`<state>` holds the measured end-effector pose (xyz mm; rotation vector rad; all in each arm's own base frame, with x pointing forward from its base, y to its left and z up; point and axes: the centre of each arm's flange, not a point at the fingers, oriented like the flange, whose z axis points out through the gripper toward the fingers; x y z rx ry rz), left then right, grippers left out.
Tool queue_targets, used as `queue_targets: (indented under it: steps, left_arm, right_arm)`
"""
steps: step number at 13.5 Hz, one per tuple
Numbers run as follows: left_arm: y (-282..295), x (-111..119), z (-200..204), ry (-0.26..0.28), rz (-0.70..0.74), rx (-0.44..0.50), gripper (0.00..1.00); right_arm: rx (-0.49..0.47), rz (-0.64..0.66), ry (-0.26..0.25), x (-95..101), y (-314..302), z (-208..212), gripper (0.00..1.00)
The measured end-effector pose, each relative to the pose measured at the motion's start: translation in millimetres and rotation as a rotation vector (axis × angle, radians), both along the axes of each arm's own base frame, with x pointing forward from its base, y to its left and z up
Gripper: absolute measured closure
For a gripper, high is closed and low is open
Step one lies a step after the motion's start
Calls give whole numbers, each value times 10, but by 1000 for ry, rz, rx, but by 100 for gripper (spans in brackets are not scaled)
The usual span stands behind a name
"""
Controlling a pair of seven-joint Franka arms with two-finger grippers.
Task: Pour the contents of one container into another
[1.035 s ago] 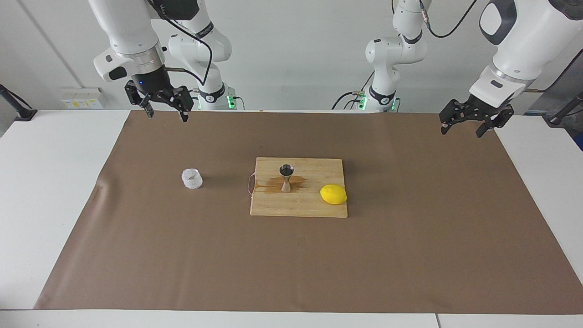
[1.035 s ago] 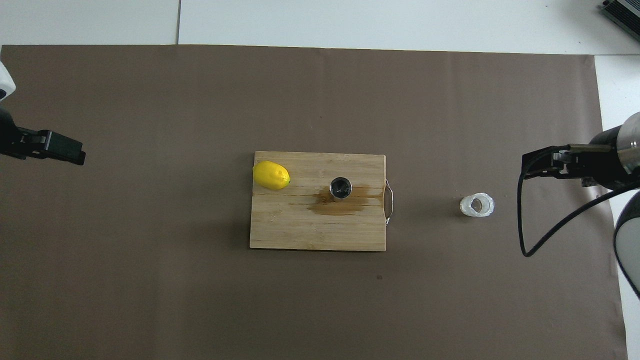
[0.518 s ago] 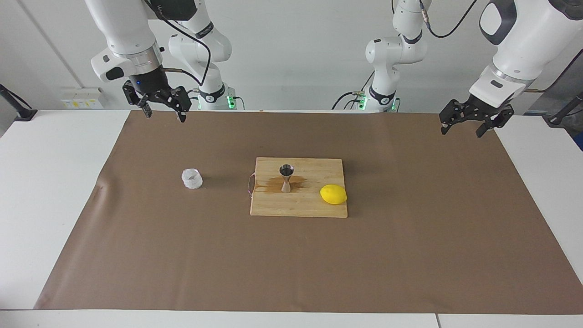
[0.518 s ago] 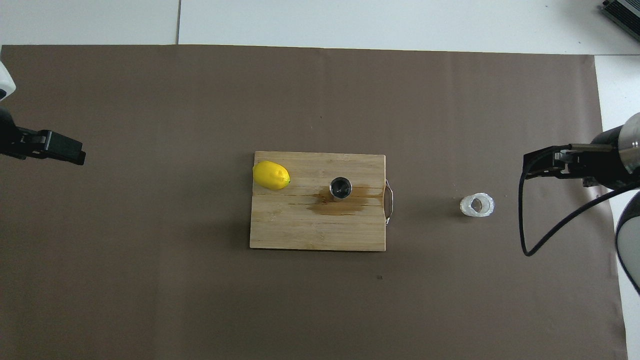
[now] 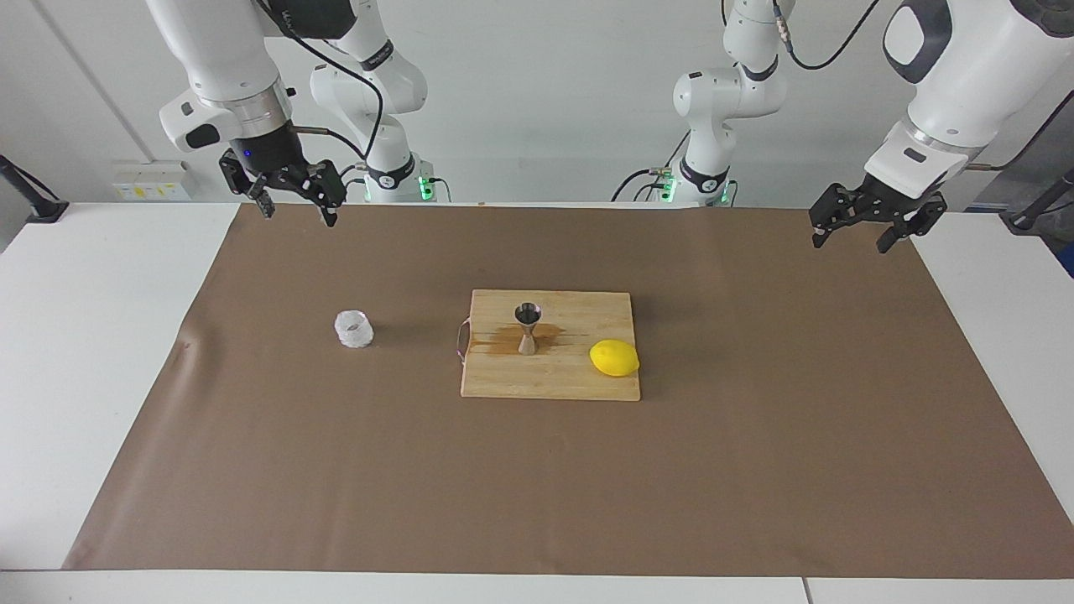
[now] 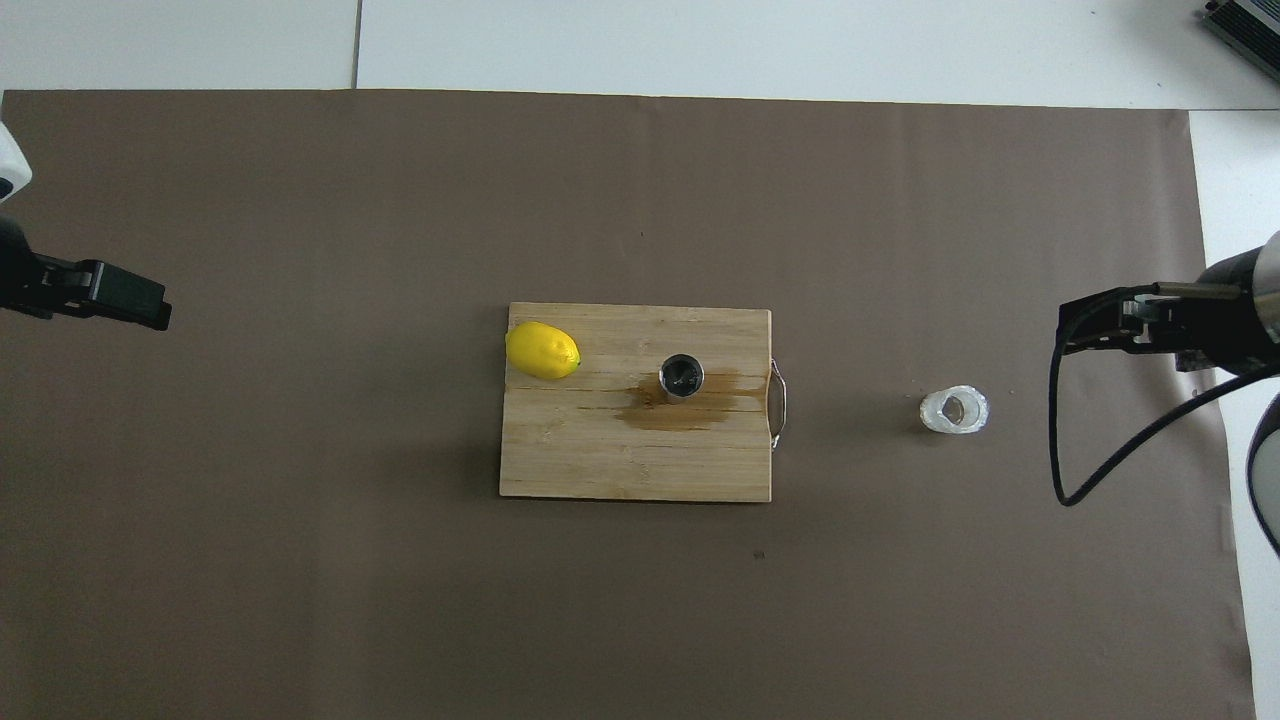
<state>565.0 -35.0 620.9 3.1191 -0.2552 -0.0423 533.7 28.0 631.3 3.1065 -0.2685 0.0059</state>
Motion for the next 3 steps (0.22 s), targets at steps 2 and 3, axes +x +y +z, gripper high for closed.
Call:
queue_targets:
  steps: [2, 3]
  left_arm:
    - [4, 0, 0, 0, 2, 0, 0]
    - [7, 1, 0, 0, 2, 0, 0]
  right_arm:
    - [2, -3, 1, 2, -25, -2, 0]
    - [2, -5, 1, 4, -32, -4, 0]
